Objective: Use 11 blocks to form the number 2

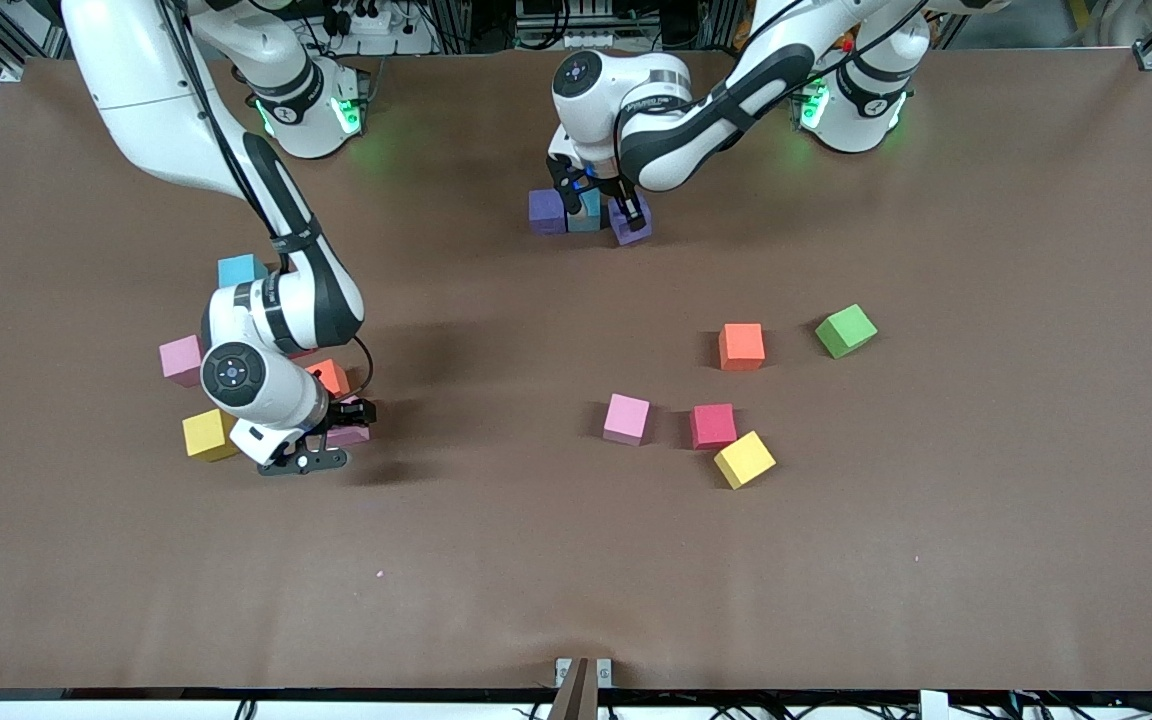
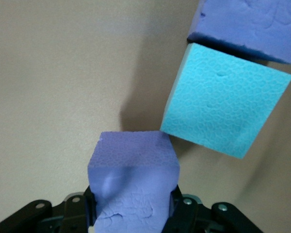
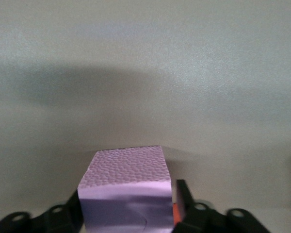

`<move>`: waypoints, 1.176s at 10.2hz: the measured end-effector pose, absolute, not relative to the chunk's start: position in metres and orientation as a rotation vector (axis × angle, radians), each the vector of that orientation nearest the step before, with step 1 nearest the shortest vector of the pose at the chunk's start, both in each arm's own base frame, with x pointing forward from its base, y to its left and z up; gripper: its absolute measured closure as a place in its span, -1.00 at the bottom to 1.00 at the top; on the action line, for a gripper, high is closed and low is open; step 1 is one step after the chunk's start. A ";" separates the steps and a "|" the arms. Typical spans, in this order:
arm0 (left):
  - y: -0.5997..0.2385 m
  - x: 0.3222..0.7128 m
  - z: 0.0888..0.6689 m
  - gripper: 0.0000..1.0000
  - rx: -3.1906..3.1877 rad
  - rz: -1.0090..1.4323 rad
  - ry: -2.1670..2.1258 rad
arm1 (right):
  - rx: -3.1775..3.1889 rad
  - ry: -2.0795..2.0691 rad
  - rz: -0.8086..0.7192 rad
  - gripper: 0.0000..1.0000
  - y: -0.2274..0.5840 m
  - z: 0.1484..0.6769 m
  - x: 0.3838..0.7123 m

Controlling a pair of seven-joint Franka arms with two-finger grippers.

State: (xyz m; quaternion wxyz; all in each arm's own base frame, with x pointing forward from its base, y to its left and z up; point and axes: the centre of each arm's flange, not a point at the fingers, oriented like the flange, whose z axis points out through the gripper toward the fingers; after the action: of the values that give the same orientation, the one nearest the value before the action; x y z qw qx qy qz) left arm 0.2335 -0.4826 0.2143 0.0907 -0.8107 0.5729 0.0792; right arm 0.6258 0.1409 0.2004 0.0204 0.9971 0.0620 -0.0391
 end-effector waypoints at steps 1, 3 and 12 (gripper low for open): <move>-0.484 0.230 0.211 -0.10 -2.404 0.242 1.715 | 3.093 0.192 -0.118 -0.19 0.142 0.201 0.626; -0.488 0.223 0.207 -0.10 -2.394 0.238 1.746 | 3.093 0.190 -0.118 -0.19 0.144 0.201 0.626; -0.493 0.215 0.197 -0.10 -2.362 0.220 1.820 | 3.088 0.154 -0.134 -0.11 0.189 0.210 0.618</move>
State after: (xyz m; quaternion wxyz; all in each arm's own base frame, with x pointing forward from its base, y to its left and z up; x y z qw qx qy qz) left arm 0.2147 -0.4931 0.1966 0.0757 -0.7877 0.6069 0.0735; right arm 0.6183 0.1888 0.2099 0.0235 0.9975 0.0499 -0.0434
